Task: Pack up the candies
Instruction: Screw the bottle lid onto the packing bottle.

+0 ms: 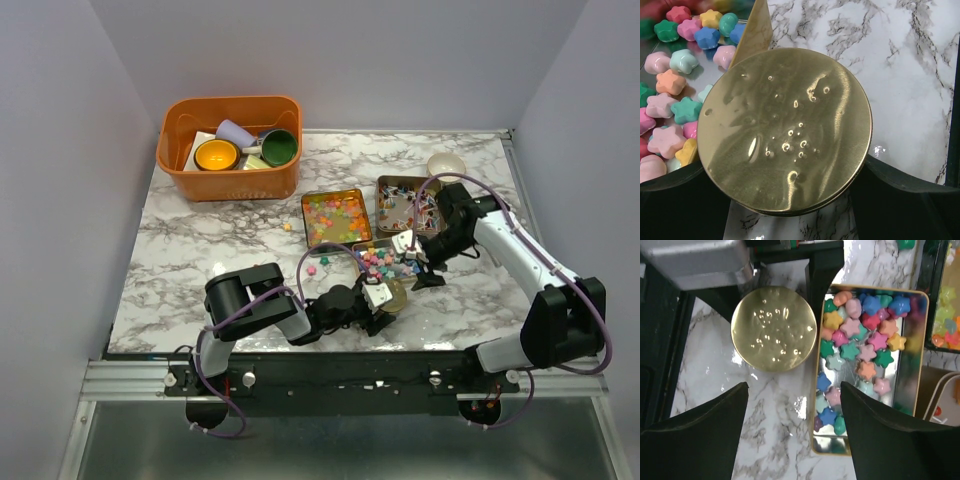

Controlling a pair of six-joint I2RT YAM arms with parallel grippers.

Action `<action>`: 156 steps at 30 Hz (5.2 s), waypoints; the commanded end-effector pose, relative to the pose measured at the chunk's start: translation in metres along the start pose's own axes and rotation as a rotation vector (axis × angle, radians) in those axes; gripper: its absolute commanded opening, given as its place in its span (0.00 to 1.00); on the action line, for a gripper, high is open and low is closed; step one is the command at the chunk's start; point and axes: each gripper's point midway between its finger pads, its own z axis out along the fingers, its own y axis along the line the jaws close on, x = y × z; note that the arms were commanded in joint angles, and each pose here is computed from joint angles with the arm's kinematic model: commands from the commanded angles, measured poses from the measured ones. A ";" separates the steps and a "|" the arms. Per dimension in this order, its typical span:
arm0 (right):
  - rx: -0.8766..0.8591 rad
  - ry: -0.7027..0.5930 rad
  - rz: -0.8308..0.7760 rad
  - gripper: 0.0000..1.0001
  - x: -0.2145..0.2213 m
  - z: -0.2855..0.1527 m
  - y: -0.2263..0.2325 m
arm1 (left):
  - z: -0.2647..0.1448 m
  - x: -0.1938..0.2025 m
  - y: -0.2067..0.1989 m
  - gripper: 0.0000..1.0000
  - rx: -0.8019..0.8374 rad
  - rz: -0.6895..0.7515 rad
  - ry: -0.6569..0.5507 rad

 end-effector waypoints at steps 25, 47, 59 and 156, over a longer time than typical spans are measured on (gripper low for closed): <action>-0.086 0.120 -0.019 0.49 0.035 0.070 0.021 | -0.040 0.123 0.017 0.00 -0.075 -0.013 0.433; -0.236 -0.034 -0.259 1.00 0.002 0.041 -0.004 | -0.040 0.118 0.015 0.00 -0.066 0.002 0.416; -0.384 -0.044 -0.315 1.00 0.008 0.042 0.025 | -0.039 0.121 0.015 0.00 -0.063 0.002 0.427; -0.314 -0.145 -0.456 1.00 0.006 0.038 0.020 | -0.039 0.131 0.007 0.00 -0.038 0.081 0.466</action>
